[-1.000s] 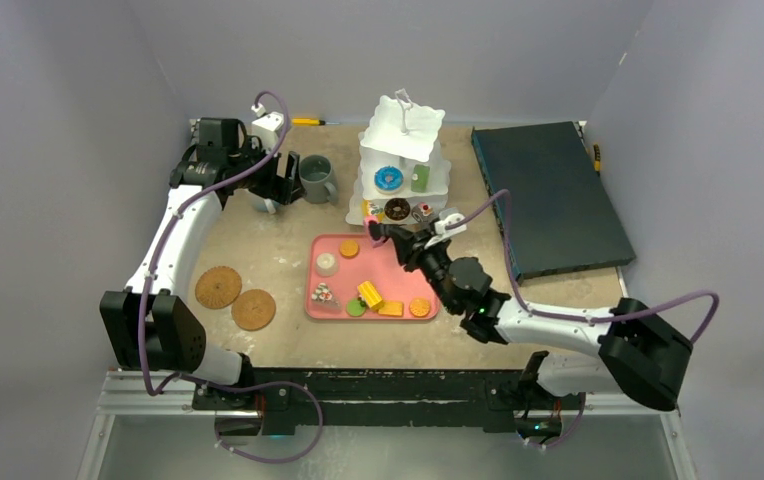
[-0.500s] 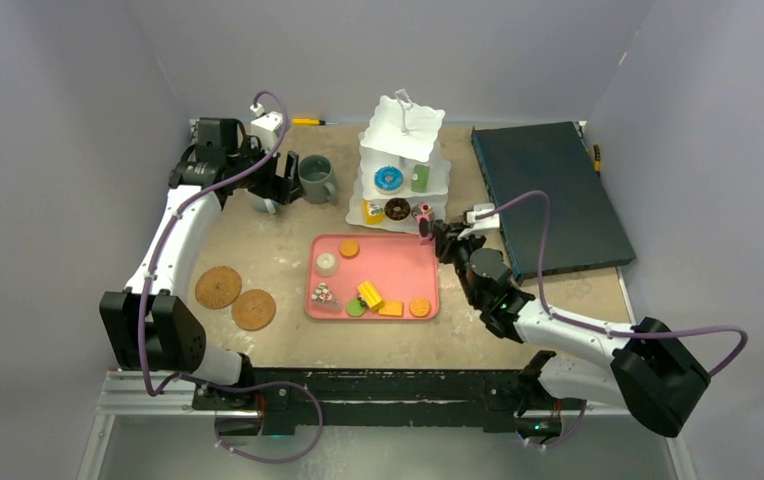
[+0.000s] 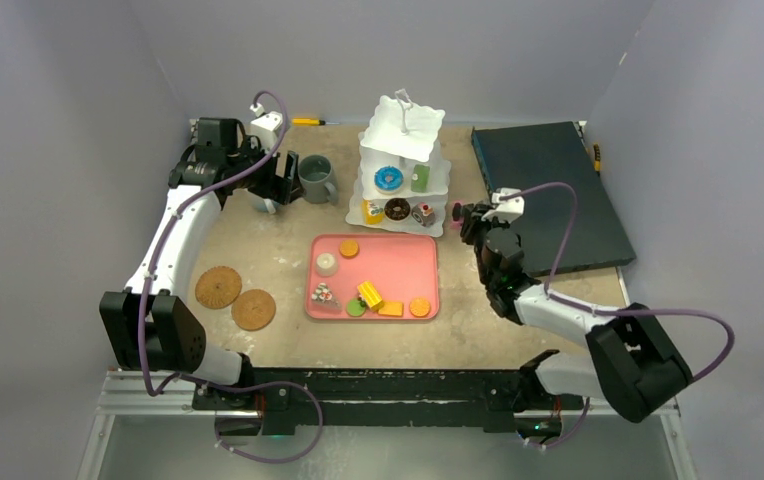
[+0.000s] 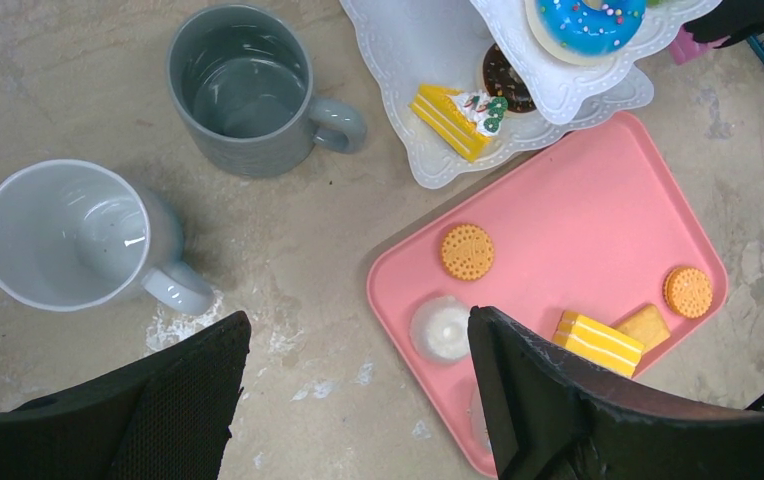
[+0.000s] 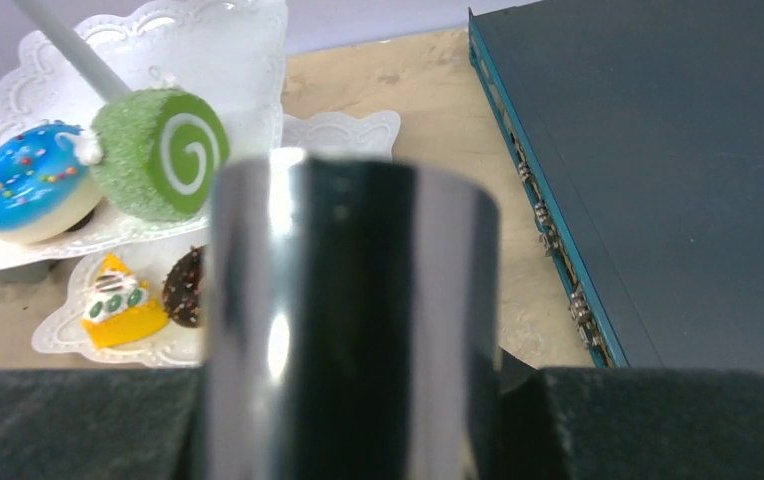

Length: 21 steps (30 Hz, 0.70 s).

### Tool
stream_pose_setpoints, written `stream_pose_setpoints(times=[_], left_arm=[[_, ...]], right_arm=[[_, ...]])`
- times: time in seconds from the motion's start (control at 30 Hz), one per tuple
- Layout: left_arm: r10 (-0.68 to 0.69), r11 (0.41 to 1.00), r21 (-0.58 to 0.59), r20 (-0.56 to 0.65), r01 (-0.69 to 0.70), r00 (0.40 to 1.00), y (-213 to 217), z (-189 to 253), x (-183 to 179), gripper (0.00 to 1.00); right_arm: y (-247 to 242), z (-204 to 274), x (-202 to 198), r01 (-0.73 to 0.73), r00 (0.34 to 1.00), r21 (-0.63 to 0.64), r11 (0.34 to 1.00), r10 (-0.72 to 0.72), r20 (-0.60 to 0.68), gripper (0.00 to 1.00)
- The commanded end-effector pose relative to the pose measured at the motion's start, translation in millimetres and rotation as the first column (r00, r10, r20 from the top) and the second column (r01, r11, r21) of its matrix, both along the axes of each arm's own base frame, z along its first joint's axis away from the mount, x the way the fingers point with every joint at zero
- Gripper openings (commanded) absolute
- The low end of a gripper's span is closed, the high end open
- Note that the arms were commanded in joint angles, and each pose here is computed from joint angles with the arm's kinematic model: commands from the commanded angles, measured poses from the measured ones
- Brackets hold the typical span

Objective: Serve the afternoon tea

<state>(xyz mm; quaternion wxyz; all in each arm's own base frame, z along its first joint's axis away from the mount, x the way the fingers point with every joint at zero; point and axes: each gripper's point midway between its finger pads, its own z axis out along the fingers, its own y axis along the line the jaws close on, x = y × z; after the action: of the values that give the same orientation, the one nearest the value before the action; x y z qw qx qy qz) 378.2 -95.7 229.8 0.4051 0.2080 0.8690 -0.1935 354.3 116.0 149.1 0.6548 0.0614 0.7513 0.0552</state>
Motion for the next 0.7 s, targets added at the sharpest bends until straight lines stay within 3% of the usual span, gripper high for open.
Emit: stream_pose_setpoints(times=[0.0,0.67], left_arm=[[-0.017,1.000,-0.007,0.062,0.017,0.998,0,17,1,0.79],[-0.021,1.000,-0.005,0.050,0.021,0.999,0,9,4,0.79]], right_arm=[[12,42,30,-0.038,0.991,0.057,0.998,0.030,0.128,0.21],[34,37,78,-0.125,0.981,0.090,0.988,0.110,0.160,0.21]])
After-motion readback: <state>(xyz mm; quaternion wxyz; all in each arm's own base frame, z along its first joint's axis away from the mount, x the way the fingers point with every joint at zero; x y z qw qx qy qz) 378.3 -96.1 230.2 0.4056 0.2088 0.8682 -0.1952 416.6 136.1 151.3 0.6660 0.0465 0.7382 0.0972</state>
